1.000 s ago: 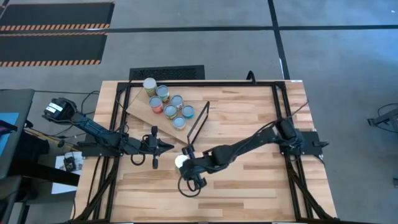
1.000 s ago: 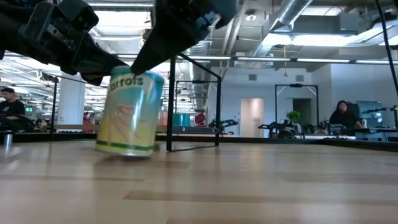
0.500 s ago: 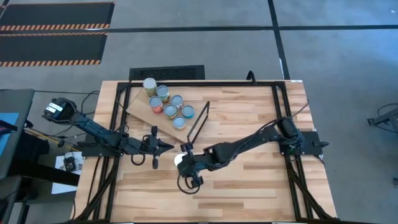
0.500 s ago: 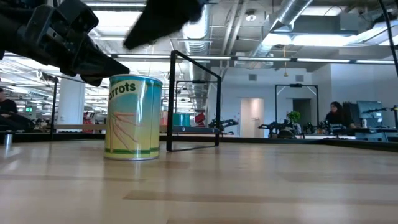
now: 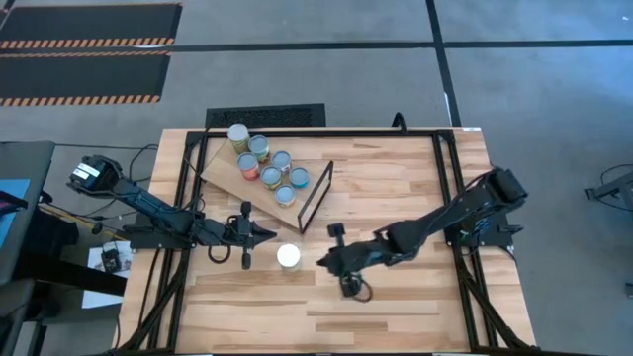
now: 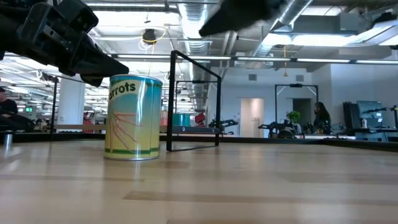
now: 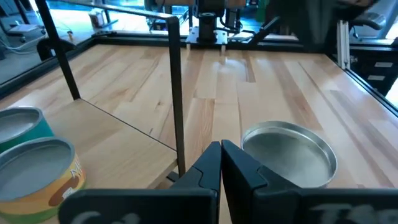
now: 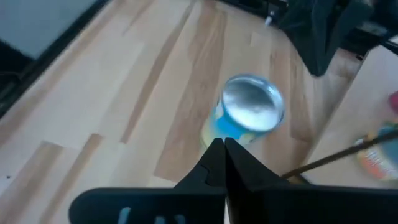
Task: Pick and place cans onto a shelf
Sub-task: Put the canned carrots on the shelf
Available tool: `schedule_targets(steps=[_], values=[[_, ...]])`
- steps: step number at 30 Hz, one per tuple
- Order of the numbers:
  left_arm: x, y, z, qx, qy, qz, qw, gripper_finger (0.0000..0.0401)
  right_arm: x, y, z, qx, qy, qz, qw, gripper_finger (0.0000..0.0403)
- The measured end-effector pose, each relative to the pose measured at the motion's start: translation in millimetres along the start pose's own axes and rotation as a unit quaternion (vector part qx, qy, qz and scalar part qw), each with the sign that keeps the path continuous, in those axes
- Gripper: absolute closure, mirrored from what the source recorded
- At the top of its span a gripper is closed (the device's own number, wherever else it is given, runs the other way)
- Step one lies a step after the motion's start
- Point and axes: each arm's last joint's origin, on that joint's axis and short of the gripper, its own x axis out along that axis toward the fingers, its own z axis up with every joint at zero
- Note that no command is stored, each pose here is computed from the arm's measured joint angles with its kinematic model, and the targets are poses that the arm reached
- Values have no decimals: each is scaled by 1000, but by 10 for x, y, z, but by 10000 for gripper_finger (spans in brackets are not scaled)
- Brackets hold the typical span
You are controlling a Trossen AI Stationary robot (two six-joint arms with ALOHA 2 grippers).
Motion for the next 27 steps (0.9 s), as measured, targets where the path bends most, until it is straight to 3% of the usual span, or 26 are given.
schedule_targets(steps=[6, 15, 20, 27], values=[[-8, -139, 196, 24, 14, -18, 999, 401, -188, -128, -513, 54, -88, -24, 994, 394], [-71, -564, 796, 81, 138, -38, 986, 397, -507, -480, -1035, 123, -88, -87, 985, 397], [97, -877, 925, 111, 212, -32, 971, 364, -579, -518, -1213, 114, -103, -112, 982, 398], [425, -1155, 931, 164, 295, 28, 941, 300, -603, -525, -1452, 126, -118, -124, 977, 395]])
